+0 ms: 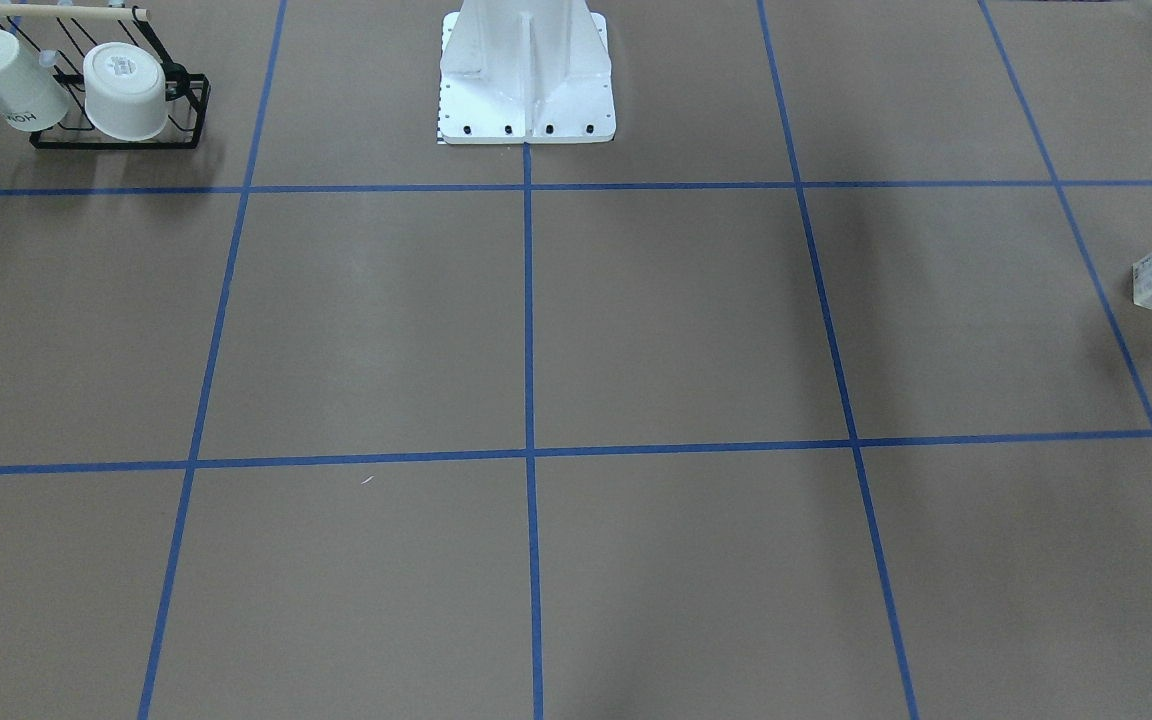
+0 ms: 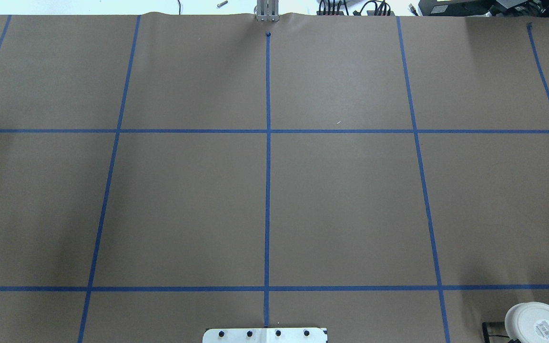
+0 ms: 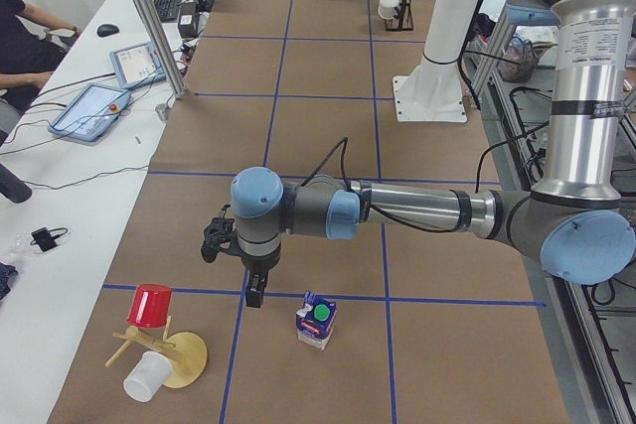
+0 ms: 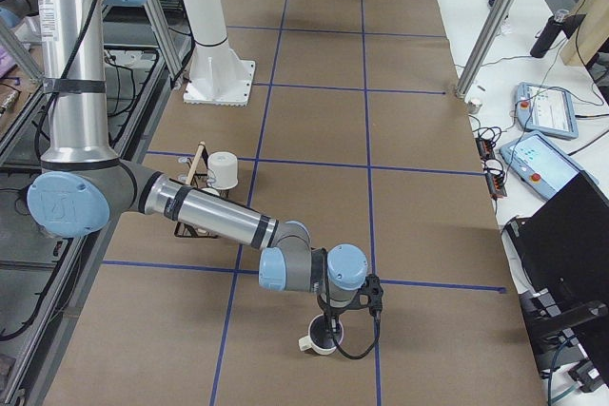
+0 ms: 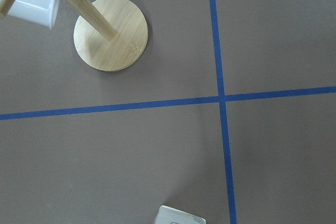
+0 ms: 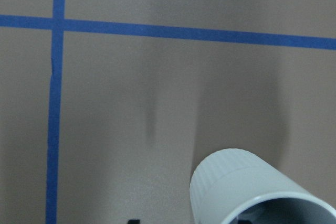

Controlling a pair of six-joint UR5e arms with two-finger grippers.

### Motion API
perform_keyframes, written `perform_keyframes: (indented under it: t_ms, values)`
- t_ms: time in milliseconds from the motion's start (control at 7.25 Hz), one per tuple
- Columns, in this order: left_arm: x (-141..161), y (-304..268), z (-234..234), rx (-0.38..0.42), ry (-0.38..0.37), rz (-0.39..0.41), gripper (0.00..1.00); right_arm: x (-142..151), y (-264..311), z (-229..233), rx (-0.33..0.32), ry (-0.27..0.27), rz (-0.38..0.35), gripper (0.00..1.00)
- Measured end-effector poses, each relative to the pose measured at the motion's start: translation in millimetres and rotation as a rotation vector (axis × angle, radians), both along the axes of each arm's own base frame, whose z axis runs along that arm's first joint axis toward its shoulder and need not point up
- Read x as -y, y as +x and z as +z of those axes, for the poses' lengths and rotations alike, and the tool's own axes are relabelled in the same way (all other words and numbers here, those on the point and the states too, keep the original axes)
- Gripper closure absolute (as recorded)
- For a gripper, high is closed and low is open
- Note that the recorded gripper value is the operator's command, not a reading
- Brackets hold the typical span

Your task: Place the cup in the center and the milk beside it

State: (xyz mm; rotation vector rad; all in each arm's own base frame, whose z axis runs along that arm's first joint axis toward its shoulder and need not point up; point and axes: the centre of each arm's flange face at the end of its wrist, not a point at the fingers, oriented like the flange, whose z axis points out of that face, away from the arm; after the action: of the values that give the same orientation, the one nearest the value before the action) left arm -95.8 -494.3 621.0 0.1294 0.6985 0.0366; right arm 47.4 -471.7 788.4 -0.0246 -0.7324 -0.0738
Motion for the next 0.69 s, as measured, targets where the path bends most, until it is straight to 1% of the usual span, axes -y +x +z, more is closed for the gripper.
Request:
perform_keyframes:
  t_ms: [414,690]
  values:
    - [0,0,-1,0.0,0.001,0.0,0.01,9,-9,-7,-0.022,0.019,-0.018,1.0]
    - [0,0,-1,0.0,0.002,0.0,0.01,35,-11,-34,-0.027,0.071,-0.023,1.0]
